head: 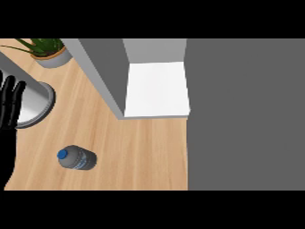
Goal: Pick up the bottled water, place it into the cabinet and close the cabinet
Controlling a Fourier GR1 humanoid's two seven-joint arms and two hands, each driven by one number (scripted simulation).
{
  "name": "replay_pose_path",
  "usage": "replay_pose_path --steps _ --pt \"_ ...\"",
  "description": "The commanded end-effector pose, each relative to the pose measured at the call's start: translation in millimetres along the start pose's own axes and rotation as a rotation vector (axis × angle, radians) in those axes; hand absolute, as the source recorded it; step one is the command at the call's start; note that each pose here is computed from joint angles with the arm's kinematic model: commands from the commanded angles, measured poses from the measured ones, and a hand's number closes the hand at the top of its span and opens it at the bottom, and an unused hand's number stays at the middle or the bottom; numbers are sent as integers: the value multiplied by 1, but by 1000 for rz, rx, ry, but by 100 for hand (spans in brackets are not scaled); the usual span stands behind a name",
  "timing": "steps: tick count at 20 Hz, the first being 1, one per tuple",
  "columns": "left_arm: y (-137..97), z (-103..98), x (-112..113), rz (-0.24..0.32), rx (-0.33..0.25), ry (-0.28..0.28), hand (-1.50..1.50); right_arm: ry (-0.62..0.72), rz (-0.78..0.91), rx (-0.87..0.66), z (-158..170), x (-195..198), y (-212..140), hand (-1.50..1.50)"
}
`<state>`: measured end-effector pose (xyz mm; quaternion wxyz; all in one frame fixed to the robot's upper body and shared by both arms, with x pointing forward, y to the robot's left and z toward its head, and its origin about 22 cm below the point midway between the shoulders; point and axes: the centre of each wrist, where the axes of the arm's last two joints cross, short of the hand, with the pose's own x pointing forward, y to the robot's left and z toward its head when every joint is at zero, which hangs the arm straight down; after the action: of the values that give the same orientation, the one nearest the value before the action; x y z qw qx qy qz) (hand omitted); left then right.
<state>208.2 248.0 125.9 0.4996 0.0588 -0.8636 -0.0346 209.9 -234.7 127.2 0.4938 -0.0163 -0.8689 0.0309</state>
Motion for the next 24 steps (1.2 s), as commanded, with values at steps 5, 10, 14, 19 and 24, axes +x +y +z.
replay_pose_path --steps 5,10,14,19,24 --pt "-25 18 31 241 -448 -108 -150 -45 82 2 19 19 -5 -150" --pt "-30 61 -12 480 -398 384 -150 277 -303 5 47 -5 22 -150" --pt "6 82 10 498 -421 407 -150 293 -319 12 67 19 10 -150" --pt "39 91 1 486 -398 405 -150 287 -332 13 95 25 9 -150" --pt "57 118 2 478 -408 431 -150 284 -325 4 87 29 6 -150"
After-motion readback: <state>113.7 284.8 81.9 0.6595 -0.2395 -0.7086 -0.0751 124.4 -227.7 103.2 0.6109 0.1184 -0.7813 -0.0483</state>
